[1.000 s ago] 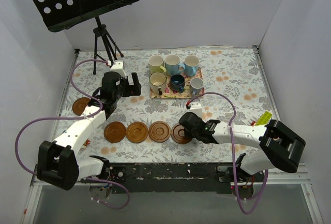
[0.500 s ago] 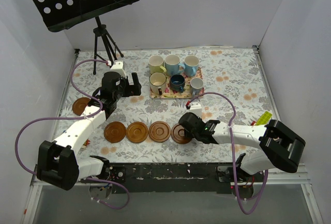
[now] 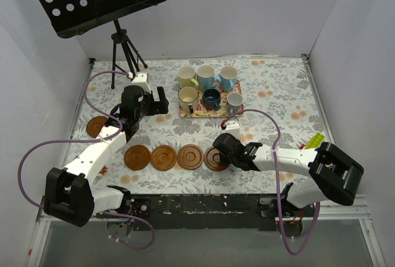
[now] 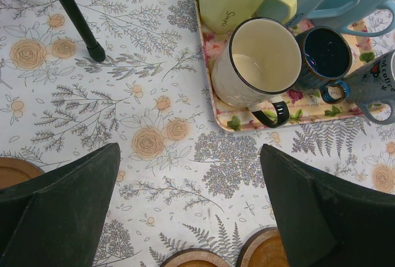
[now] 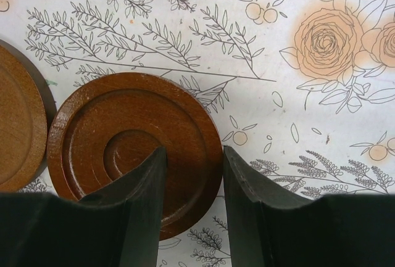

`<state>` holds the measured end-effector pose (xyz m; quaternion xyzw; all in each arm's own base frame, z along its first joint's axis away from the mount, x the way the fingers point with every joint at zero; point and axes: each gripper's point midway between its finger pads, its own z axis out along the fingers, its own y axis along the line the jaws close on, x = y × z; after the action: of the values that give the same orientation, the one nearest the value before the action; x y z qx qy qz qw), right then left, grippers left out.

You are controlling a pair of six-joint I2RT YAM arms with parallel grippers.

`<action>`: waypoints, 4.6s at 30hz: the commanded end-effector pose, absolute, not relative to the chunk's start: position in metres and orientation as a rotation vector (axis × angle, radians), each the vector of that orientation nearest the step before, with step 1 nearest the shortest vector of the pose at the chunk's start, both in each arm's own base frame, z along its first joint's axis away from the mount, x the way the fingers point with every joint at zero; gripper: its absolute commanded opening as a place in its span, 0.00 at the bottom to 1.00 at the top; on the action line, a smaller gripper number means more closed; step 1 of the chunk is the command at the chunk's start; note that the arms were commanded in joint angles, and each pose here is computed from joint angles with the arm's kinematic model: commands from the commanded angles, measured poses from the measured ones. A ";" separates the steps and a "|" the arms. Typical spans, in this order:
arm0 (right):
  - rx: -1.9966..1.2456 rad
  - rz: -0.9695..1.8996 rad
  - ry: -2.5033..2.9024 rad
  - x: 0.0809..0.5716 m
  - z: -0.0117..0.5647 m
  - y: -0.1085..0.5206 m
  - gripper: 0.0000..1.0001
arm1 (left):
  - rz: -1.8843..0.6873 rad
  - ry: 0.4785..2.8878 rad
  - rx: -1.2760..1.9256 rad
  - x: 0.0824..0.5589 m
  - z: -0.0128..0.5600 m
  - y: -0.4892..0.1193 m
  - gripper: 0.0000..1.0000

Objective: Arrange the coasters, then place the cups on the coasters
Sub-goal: Move the coaster to the center of the board.

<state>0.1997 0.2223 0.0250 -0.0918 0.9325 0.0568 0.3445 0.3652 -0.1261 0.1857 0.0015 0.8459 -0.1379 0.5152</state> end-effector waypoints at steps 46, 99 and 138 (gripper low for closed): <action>-0.313 0.642 2.258 0.236 0.101 0.241 0.66 | -0.103 2.188 -0.374 0.357 0.130 -0.019 0.98; -0.300 0.725 2.189 0.236 0.113 0.222 0.65 | -0.151 2.562 -0.046 0.358 0.027 -0.119 0.15; -0.307 0.720 2.200 0.260 0.129 0.242 0.62 | -0.157 2.401 0.017 0.363 0.089 -0.139 0.77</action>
<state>0.2450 0.2313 0.1014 -0.1166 0.8835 0.2711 0.3637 0.3465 -0.1786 0.0578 0.0413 0.9439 -0.1009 0.3116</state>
